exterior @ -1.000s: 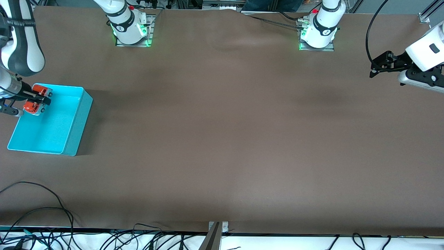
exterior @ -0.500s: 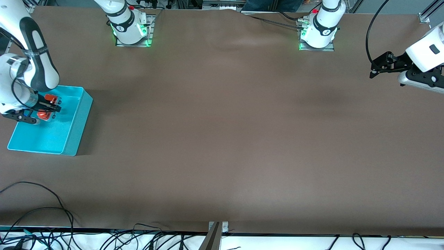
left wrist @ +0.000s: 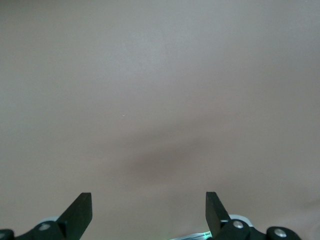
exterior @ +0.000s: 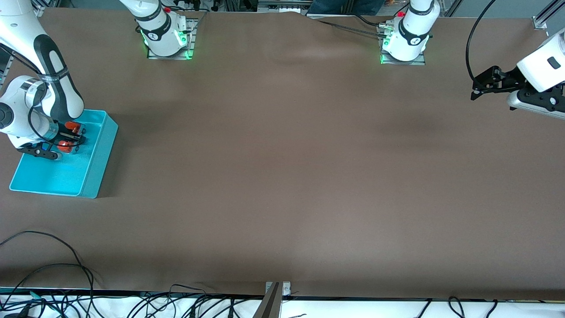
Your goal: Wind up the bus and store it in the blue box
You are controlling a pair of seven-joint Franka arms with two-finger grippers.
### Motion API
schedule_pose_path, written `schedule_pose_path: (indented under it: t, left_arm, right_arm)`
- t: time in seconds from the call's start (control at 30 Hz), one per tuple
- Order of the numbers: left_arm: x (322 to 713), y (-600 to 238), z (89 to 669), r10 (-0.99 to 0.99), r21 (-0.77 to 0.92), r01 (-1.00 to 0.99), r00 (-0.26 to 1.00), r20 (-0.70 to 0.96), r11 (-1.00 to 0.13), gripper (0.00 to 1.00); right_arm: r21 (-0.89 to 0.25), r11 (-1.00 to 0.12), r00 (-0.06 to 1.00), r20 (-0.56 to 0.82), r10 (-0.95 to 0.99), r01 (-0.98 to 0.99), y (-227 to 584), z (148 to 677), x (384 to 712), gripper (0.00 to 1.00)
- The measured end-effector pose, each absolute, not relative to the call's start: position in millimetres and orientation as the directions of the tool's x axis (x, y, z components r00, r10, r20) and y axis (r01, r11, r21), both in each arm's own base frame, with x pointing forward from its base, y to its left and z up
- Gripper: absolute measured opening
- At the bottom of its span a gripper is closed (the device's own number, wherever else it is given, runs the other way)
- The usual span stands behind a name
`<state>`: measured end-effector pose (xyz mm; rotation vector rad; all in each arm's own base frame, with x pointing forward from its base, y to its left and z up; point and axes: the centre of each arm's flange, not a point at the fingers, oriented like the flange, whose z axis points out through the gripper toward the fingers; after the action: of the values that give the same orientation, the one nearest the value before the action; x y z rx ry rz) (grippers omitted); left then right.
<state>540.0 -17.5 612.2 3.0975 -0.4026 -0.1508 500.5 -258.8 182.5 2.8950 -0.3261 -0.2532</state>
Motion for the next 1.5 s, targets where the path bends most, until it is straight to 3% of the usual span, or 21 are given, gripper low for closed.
schedule_pose_path:
  t: [0.33,0.83,1.07,1.5]
  left_arm:
    - [540,-18,612,-0.256,0.027,-0.254,0.962,-0.094,-0.967,1.00]
    - [542,-6,609,-0.236,0.028,-0.234,0.967,-0.099,-0.972,1.00]
    - [544,-6,610,-0.235,0.030,-0.233,0.967,-0.097,-0.972,1.00]
    - [546,-5,610,-0.233,0.030,-0.232,0.968,-0.095,-0.972,1.00]
  right_arm:
    - [0.235,-0.951,0.966,-0.114,-0.230,-0.199,-258,199,512,0.99]
    - [0.200,-0.963,0.974,-0.101,-0.203,-0.180,-219,322,532,1.00]
    - [0.183,-0.967,0.976,-0.091,-0.197,-0.178,-200,393,519,1.00]
    - [0.119,-0.975,0.978,-0.070,-0.196,-0.187,-163,472,503,1.00]
